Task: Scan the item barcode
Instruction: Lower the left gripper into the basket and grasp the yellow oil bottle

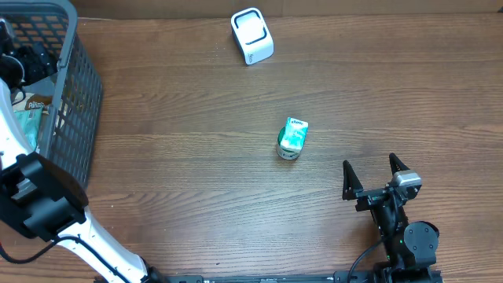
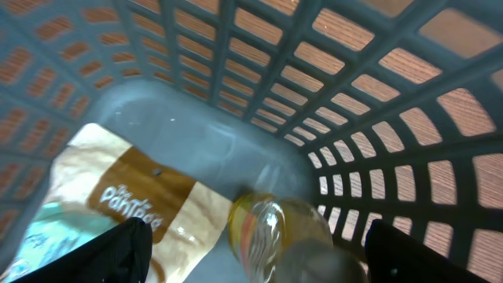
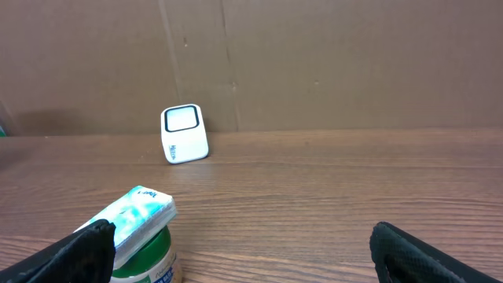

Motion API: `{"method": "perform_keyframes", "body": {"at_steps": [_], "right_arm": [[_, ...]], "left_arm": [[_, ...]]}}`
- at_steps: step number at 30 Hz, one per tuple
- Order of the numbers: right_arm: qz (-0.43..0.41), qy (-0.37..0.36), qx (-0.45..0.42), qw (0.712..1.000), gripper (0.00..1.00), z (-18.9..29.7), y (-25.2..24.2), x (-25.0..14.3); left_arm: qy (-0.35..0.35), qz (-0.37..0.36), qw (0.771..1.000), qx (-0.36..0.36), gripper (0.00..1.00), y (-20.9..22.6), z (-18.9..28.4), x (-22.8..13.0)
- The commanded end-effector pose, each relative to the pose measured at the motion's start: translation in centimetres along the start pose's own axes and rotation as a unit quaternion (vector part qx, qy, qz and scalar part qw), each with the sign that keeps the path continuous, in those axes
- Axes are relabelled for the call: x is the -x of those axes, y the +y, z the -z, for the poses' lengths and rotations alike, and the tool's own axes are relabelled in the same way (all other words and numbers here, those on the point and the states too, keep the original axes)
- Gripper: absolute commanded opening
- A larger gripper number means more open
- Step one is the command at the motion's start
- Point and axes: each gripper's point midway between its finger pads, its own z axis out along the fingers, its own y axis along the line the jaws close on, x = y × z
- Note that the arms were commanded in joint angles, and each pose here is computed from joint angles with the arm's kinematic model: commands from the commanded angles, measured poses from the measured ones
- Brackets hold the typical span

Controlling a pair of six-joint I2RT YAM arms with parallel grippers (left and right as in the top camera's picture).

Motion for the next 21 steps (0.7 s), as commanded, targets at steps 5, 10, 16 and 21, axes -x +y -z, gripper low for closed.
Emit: {"method": "perform_keyframes", "body": {"at_steps": [5, 10, 16, 21], "right_arm": [[-0.003, -0.002, -0.006, 1.000, 1.00, 0.0, -0.2, -0.2], [-0.003, -0.002, -0.006, 1.000, 1.00, 0.0, -0.2, -0.2], [-0.003, -0.002, -0.006, 1.000, 1.00, 0.0, -0.2, -0.2], [-0.003, -0.002, -0.006, 1.000, 1.00, 0.0, -0.2, -0.2]], "left_arm": [[0.005, -0.044, 0.999, -0.015, 0.86, -2.5, -1.8, 0.0], [0.017, -0.055, 0.998, 0.016, 0.83, -2.8, -2.7, -0.7], [0.034, -0.061, 0.997, 0.035, 0.80, -2.8, -3.6, -1.8], [0.052, -0.059, 0.996, 0.036, 0.78, -2.5, -4.8, -3.3]]}}
